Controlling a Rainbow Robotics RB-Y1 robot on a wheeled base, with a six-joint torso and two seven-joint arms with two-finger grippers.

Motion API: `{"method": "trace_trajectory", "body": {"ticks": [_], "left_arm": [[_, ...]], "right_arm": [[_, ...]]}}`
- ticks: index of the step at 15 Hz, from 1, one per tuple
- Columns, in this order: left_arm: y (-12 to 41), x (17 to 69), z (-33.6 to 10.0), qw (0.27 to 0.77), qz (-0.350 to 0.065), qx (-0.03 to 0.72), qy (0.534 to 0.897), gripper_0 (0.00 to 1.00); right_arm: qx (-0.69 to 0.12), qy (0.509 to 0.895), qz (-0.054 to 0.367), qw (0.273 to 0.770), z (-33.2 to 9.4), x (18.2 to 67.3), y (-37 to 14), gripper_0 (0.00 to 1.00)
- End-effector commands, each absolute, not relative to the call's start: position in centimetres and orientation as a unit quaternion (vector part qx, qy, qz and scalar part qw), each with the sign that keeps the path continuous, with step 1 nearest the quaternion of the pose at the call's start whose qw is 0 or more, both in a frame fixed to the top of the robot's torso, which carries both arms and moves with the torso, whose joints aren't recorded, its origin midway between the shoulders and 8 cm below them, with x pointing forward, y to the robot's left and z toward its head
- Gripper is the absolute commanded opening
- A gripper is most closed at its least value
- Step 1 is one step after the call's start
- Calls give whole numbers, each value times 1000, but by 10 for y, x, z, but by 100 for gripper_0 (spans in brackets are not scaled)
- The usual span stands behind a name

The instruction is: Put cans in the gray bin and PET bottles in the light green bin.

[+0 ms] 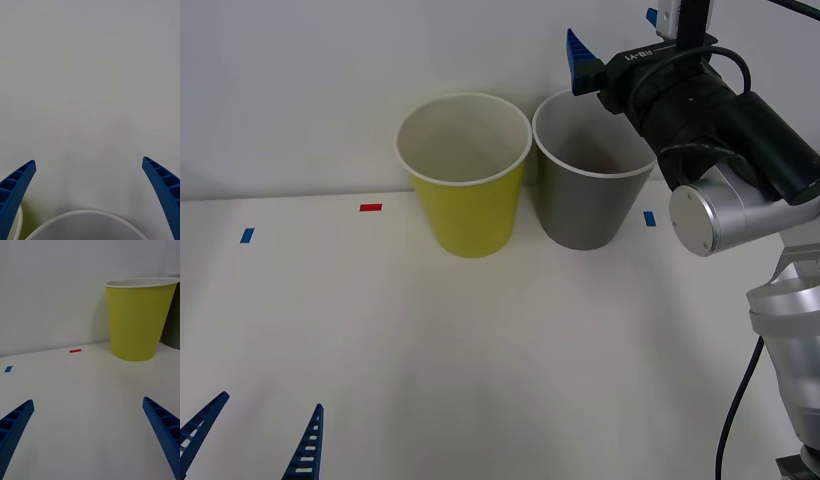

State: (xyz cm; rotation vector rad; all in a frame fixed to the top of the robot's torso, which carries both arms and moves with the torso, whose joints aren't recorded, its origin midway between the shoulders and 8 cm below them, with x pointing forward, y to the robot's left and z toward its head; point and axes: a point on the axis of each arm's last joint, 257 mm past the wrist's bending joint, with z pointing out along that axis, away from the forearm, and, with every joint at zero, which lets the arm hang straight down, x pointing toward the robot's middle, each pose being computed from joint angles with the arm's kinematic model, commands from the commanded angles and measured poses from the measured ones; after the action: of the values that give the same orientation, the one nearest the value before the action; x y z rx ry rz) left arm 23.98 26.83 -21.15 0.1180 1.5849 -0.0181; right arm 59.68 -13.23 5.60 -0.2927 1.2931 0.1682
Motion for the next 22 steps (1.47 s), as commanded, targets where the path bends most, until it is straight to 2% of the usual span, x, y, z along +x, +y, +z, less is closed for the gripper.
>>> {"method": "trace_trajectory", "body": {"ticks": [1, 7, 11, 17, 22], "left_arm": [[268, 240, -212, 701, -8, 53, 712, 100], [268, 240, -212, 701, -8, 53, 712, 100], [268, 240, -212, 701, -8, 53, 712, 100], [268, 240, -212, 701, -8, 53, 712, 100], [268, 240, -212, 701, -8, 53, 712, 100]], "right_arm": [[-137, 599, 71, 786, 56, 597, -134, 100], [-123, 580, 58, 803, 57, 579, -154, 100], [-76, 568, 45, 818, 61, 538, -200, 100], [-47, 583, 24, 811, 29, 479, -237, 100], [-32, 580, 20, 813, -1, 442, -254, 100]]}}
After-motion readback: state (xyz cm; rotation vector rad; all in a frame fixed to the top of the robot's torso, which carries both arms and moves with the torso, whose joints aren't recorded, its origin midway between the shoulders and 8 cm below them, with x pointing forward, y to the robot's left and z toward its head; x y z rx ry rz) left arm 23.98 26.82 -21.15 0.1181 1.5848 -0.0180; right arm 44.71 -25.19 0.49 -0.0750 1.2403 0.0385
